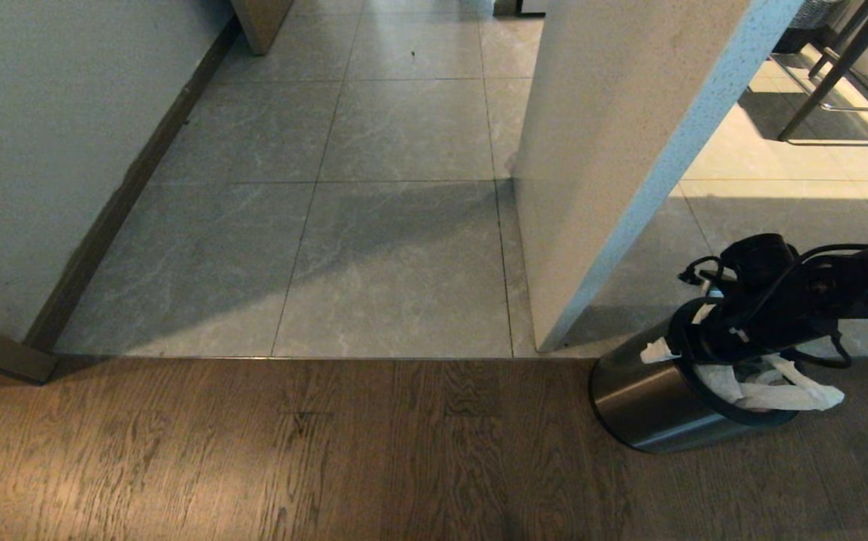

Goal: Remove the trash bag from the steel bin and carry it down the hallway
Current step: Place the outer trash can on the ground

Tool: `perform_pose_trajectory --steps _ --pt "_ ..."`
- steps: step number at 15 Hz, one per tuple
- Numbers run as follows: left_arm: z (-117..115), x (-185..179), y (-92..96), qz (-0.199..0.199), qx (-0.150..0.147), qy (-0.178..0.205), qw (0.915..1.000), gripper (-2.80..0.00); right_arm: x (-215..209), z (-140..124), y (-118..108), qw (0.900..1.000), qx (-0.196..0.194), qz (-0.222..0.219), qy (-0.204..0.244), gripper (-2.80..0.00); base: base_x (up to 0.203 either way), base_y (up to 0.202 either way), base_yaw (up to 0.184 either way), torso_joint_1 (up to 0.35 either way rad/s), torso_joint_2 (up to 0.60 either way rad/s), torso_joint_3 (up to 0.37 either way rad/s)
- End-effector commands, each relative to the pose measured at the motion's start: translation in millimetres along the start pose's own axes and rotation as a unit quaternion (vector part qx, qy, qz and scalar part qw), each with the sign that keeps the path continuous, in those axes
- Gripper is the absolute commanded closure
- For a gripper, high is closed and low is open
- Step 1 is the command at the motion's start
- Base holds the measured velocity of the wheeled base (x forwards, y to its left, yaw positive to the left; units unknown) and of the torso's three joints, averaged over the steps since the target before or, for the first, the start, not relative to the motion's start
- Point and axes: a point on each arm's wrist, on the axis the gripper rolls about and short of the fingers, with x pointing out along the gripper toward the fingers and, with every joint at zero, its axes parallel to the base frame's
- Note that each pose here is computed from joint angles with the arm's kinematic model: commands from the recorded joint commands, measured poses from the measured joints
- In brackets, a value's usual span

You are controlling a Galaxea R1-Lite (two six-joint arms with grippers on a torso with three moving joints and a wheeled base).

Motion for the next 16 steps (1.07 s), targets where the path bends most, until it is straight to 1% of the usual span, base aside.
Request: perform_pose_trajectory --steps 1,3,4,11,16 --pt "0 0 0.0 0.0 0.0 -0.001 1.0 0.0 -4 1 2 1.0 0.0 0.003 -0.003 -2.8 0.0 0.0 0.0 0.0 0.0 0.0" --pt "0 0 0.0 0.0 0.0 -0.001 1.0 0.0 -8 0 4 1.0 -0.002 0.005 -0.005 -2.8 0.0 0.0 0.0 0.0 0.0 0.0" --pt "0 0 0.0 0.0 0.0 0.0 1.0 0.0 -10 -1 6 1.0 -0.004 0.015 -0.004 -2.8 0.0 0.0 0.0 0.0 0.0 0.0" --pt "0 0 0.0 0.0 0.0 -0.001 1.0 0.0 14 -1 5 0.999 -0.002 0.042 0.013 -2.8 0.0 0.0 0.0 0.0 0.0 0.0" --pt "0 0 0.0 0.0 0.0 -0.001 1.0 0.0 28 4 2 0.999 -0.001 0.048 0.015 -2.8 0.0 0.0 0.0 0.0 0.0 0.0"
